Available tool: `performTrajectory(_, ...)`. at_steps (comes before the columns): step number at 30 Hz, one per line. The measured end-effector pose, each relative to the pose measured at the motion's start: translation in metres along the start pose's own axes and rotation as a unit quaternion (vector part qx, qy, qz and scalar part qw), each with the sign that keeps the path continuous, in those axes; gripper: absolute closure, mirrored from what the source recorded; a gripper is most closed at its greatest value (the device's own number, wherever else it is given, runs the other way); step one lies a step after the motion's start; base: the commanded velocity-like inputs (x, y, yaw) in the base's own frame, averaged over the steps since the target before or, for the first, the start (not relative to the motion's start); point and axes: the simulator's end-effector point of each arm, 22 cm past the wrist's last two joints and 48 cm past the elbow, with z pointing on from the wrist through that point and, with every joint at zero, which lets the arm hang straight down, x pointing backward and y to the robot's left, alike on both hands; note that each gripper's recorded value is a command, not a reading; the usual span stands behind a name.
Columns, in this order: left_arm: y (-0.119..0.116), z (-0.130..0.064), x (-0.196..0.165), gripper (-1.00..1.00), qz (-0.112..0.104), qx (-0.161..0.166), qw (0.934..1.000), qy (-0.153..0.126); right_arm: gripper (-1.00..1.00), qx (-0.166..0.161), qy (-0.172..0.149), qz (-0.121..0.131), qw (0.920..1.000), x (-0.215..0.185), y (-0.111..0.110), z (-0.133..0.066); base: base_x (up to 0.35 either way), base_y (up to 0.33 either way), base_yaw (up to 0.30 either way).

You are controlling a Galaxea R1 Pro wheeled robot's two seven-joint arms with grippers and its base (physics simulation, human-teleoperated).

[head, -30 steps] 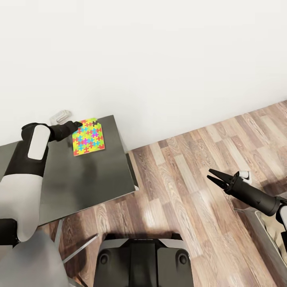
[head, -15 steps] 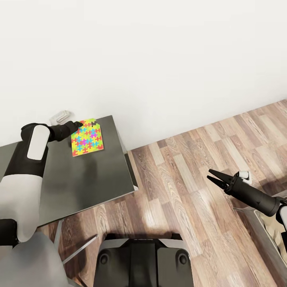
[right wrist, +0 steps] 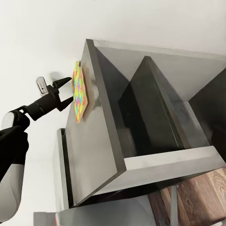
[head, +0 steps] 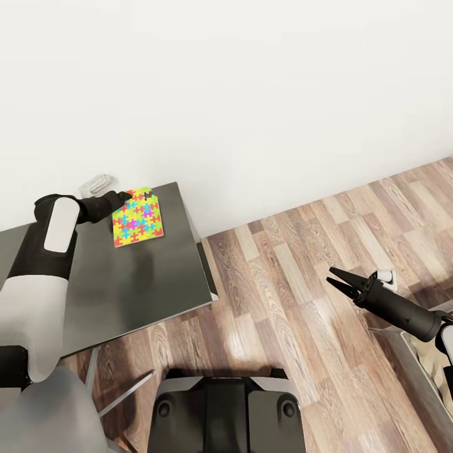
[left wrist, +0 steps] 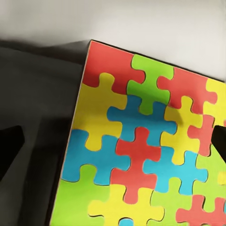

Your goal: Put all the toys in the child's room - the three board games (two on the bed and one on the table), the two jigsaw puzzles on the table, and the tennis ball on the table - inside the toy box on the table in the child's room.

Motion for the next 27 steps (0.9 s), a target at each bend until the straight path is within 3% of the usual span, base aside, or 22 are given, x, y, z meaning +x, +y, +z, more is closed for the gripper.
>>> performTrajectory(8,0.0016,0.0001,0.0000,-1.00,0.005,-0.005,1.0000,-0.001,-1.00,0.000,0.000,0.000,1.0000,-0.0001,-0.0001,-0.0002,0.000,0.000,-0.109)
performTrajectory(27,-0.0024,0.0026,-0.0028,-1.00,0.004,0.000,1.0000,-0.004,-1.00,0.000,0.001,0.003,1.0000,-0.0009,-0.0027,0.0033,0.000,0.000,-0.230)
